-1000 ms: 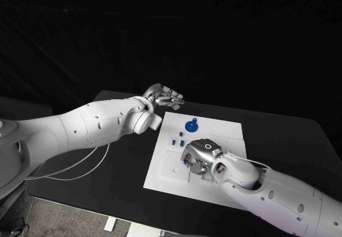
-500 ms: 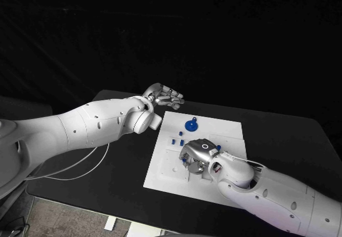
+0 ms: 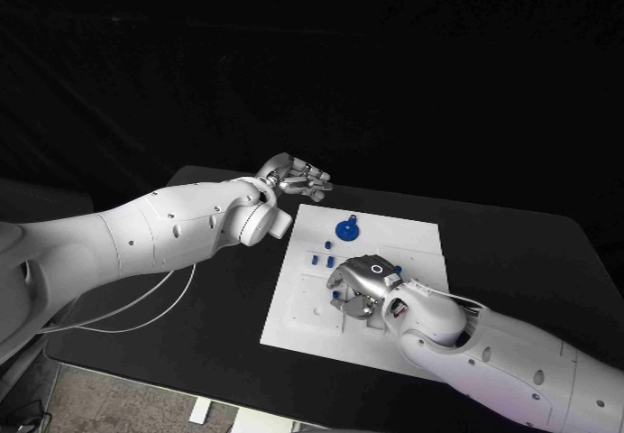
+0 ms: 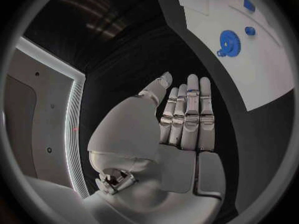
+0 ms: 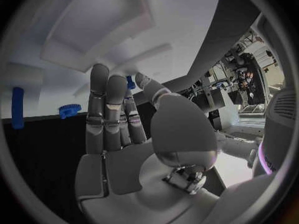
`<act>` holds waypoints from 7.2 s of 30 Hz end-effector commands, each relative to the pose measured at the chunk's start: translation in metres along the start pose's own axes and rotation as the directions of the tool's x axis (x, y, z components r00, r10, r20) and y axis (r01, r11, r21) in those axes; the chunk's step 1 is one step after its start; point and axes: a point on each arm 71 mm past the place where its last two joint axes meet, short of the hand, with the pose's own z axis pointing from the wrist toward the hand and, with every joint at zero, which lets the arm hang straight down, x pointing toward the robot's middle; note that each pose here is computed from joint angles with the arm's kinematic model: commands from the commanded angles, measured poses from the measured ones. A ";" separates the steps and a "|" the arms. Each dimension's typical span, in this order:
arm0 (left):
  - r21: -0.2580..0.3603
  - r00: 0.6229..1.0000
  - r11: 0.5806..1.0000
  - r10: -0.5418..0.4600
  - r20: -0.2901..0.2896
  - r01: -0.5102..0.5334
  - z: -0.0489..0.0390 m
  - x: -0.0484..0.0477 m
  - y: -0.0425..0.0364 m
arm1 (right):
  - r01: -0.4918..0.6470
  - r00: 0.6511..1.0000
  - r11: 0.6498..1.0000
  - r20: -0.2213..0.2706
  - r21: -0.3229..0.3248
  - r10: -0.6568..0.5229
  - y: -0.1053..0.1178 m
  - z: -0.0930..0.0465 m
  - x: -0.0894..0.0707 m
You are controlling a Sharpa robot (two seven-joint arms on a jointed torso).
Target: Assemble the parts on the task board
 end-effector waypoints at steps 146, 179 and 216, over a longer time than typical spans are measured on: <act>0.015 0.999 0.999 -0.034 -0.018 0.035 0.0054 0.0058 -0.0032 | -0.101 0.995 0.990 -0.006 -0.099 0.101 0.038 -0.004 -0.039; 0.009 0.999 0.999 -0.037 -0.031 0.038 0.0051 0.0078 -0.0031 | -0.025 0.998 0.994 -0.063 -0.111 0.018 0.043 -0.004 -0.015; 0.005 0.999 0.999 -0.037 -0.027 0.037 0.0042 0.0058 -0.0023 | 0.062 0.992 0.992 -0.107 -0.106 -0.073 0.051 -0.002 -0.001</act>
